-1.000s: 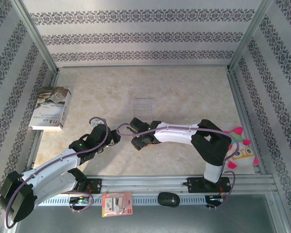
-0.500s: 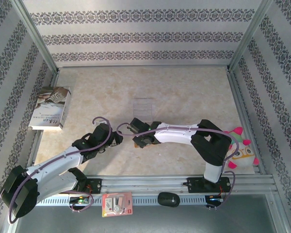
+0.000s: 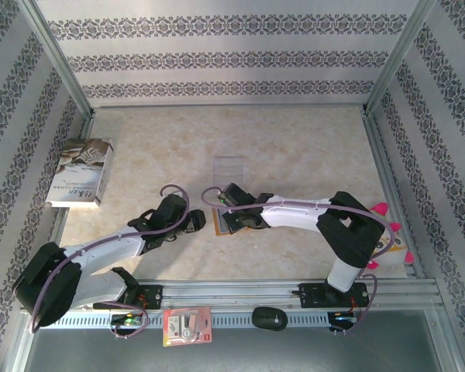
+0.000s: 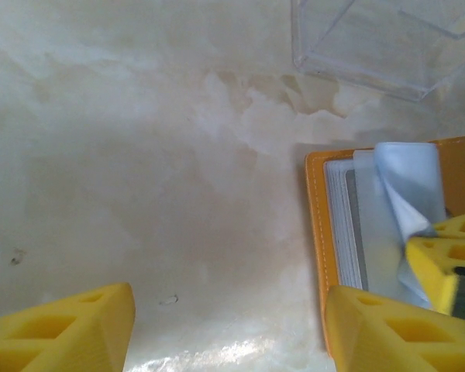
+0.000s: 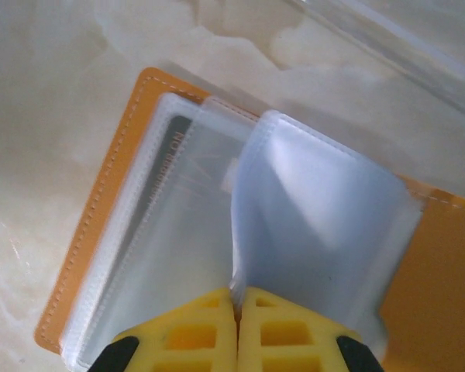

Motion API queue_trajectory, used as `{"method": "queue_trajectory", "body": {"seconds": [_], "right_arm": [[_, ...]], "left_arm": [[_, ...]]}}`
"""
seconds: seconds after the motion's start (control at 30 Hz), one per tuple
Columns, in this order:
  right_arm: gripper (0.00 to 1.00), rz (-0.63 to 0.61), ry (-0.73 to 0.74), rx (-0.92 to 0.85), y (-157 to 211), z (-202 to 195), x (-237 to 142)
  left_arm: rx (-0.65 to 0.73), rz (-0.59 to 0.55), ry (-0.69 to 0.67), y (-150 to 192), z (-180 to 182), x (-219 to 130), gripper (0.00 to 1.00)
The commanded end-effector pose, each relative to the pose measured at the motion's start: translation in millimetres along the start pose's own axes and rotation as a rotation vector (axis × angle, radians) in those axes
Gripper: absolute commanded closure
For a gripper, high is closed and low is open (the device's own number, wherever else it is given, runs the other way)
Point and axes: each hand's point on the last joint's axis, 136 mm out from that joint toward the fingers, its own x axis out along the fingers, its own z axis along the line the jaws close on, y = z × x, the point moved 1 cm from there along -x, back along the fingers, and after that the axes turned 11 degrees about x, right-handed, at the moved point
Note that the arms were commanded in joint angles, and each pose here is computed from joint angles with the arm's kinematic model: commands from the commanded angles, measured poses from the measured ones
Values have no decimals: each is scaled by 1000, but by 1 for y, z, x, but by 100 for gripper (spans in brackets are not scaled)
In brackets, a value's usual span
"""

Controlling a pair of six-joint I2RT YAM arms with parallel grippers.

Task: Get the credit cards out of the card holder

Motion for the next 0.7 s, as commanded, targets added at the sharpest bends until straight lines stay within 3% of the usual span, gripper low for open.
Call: {"method": "queue_trajectory", "body": {"seconds": [0.0,0.33,0.53,0.67], "right_arm": [[100,-11,-90,108,-1,1,-6],[100,-50,-295,331,-10,-2,-22],[100,-32,-475,392,-21,21,-35],[100,-19,-501,426,-22,24,-35]], "left_arm": [[41,-46,76,-19,-26,4,34],[85,9,76,-16,-43,28,35],[83,1,37,-15,-35,23,35],[85,15,40,-11,-35,25,35]]}}
